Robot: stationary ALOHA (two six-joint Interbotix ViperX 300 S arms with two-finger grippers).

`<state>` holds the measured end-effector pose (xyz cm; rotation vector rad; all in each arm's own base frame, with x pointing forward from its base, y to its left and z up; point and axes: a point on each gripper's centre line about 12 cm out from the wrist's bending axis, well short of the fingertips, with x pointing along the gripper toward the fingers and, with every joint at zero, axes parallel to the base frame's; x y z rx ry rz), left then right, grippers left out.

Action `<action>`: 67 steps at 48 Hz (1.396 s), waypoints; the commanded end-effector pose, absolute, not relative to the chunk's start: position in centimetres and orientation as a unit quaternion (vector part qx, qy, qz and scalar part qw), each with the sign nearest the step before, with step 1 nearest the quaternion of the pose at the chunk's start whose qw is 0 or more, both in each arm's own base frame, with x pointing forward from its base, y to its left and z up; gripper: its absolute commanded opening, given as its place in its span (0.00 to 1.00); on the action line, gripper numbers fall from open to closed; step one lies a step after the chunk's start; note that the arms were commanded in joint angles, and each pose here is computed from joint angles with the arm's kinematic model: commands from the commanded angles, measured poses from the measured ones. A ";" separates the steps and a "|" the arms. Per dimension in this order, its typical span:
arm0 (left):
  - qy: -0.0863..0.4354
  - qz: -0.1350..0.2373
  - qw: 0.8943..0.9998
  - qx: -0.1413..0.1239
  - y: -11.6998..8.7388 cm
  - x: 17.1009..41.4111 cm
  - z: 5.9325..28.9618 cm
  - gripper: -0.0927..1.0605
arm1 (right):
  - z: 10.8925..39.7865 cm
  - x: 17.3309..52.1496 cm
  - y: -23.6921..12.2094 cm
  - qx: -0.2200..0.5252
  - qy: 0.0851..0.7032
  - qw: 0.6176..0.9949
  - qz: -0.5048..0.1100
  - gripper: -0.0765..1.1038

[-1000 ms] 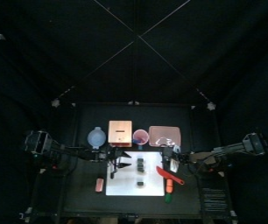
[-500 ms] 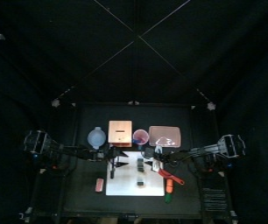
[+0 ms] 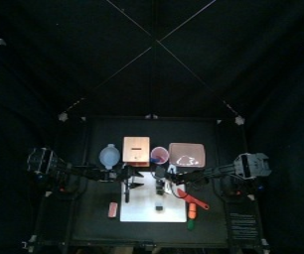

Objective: Place sushi on board then cut the sushi with the knife then place the pieces on the plate
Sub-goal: Place the 4 sushi pieces on the plate

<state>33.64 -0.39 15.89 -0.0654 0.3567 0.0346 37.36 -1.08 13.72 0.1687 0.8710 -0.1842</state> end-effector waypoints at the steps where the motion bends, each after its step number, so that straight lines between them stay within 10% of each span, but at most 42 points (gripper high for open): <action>1: 0.162 0.018 0.986 -0.032 -0.3 33.8 16.7 0.79 | 14.8 37.9 -1.4 0.081 0.406 0.906 -0.091 0.72; 33: 0.172 0.023 0.984 -0.034 0.0 33.6 16.1 0.79 | 13.6 37.8 -1.6 0.082 0.424 0.897 -0.098 0.54; 51: 0.175 0.023 0.984 -0.033 0.0 33.5 16.1 0.79 | 19.1 32.5 -6.4 0.104 0.405 0.888 -0.192 0.52; 67: 0.176 0.027 0.983 -0.035 0.2 33.5 16.0 0.79 | 18.5 28.3 -12.0 0.140 0.411 0.854 -0.287 0.52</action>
